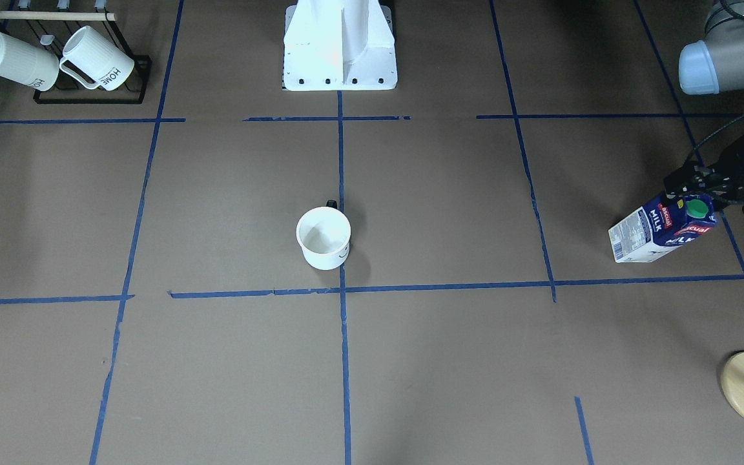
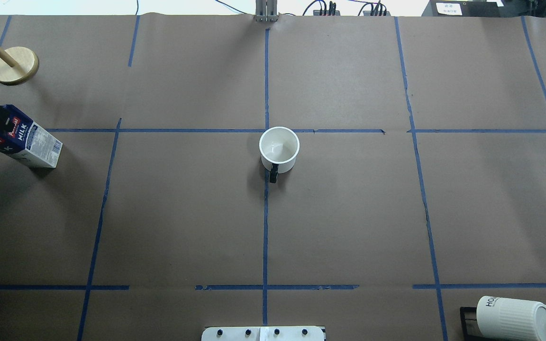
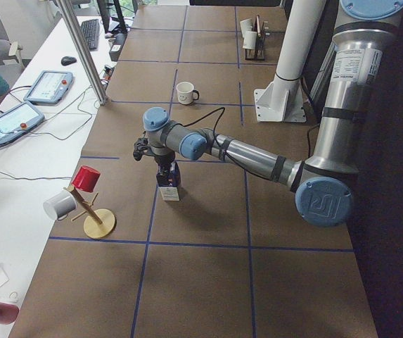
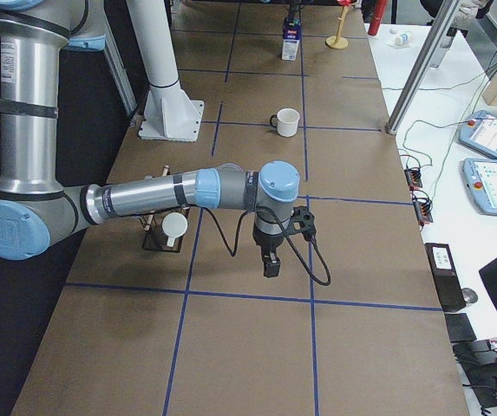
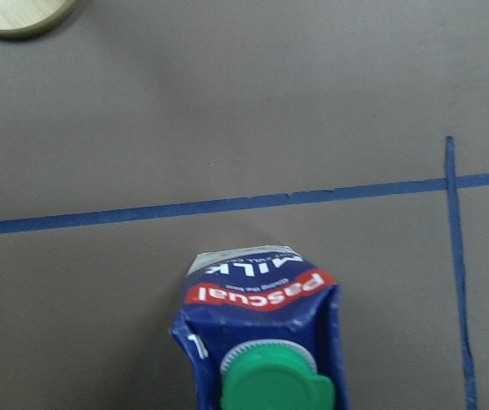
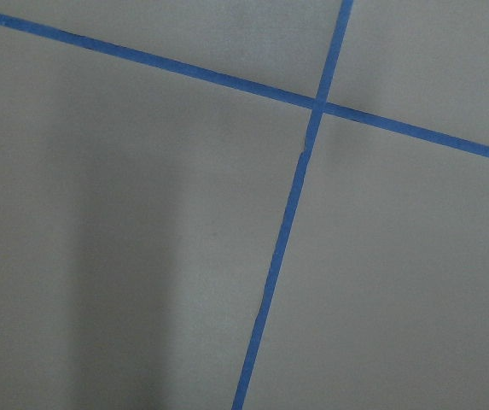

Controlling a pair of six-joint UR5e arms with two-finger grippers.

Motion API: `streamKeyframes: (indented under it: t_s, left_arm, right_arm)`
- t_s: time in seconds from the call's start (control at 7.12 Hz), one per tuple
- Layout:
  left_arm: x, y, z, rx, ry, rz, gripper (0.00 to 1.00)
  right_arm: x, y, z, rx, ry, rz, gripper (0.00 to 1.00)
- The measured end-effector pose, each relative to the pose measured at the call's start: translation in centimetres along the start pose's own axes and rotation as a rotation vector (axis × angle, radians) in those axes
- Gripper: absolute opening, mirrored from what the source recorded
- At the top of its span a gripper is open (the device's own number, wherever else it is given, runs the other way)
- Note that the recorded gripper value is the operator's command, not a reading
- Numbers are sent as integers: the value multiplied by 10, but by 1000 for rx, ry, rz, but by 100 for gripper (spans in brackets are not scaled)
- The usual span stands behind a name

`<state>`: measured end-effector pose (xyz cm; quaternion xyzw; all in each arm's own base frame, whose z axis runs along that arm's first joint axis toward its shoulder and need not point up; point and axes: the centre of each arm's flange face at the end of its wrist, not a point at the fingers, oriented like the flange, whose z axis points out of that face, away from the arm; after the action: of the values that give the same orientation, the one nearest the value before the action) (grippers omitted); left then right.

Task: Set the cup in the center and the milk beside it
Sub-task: 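Lower the left gripper onto the milk carton's top and grasp it, then carry the milk carton with the left gripper beside the white mug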

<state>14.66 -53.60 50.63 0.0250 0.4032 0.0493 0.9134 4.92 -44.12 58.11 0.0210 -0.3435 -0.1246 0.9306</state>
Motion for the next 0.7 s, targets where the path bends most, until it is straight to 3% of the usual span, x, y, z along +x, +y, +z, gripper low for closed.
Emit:
streamKeyframes:
  t_s: [0.14,0.28,0.42,0.7]
  left_arm:
    - [-3,-1,6,2,-2,7,53]
    - [-3,-2,8,5,-1,12,40]
    - [0,-5,7,12,1,16,32]
    - [15,-14,-4,31,10,29,28]
  right_arm:
    - [0,0,0,-1,0,0,100]
    - [0,0,0,-1,0,0,100]
    - [0,0,1,-1,0,-1,100]
    - [0,0,1,-1,-1,-1,100]
